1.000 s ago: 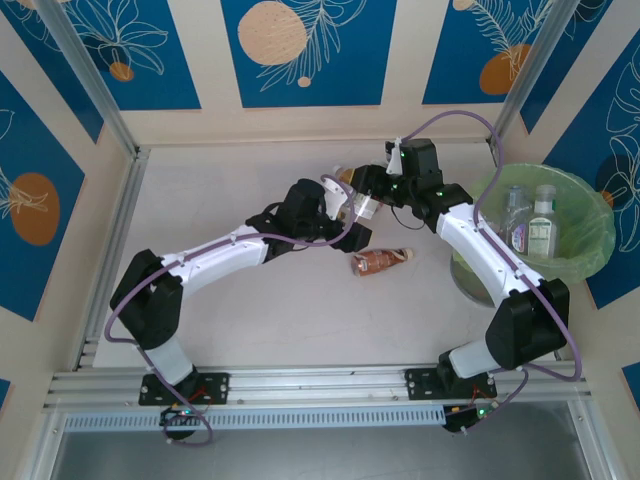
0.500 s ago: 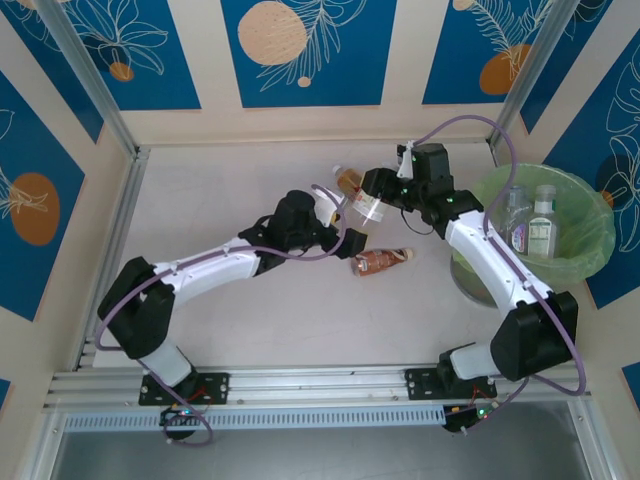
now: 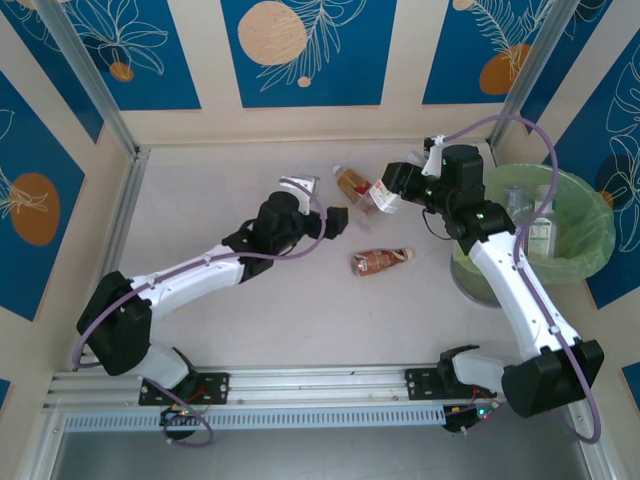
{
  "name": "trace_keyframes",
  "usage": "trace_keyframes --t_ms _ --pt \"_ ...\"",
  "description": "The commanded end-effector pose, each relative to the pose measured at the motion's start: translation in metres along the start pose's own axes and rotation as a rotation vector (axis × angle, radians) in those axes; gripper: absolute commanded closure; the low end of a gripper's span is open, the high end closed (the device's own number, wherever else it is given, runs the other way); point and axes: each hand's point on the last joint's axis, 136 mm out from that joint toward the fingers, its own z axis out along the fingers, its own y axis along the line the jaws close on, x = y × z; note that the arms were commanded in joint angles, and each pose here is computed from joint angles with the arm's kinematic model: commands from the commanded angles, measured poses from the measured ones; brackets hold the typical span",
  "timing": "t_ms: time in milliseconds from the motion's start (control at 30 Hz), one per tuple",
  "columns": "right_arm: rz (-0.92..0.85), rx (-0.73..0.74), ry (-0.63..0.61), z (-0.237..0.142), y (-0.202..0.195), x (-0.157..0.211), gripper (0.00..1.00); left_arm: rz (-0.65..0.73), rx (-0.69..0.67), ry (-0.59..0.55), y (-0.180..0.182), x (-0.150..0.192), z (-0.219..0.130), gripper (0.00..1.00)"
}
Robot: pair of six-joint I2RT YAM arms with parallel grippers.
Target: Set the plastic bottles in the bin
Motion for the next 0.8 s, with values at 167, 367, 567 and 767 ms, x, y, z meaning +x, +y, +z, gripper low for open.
trace_keyframes --t_ms 167,367,567,767 --pt "-0.126 0.055 -0.097 -0.058 0.004 -0.017 0.74 -0.090 -0.262 0.001 0.047 0.004 0.004 0.00" --pt "-0.176 0.128 -0.181 -0.095 0.002 -0.039 0.74 -0.104 -0.272 0.010 0.050 0.009 0.009 0.00" --pt "-0.200 0.206 -0.306 -0.143 -0.002 -0.076 0.74 -0.095 -0.290 0.046 0.054 0.015 0.014 0.00" --pt "-0.207 0.394 -0.451 -0.195 -0.025 -0.114 0.74 -0.106 -0.271 0.071 0.052 0.017 0.022 0.00"
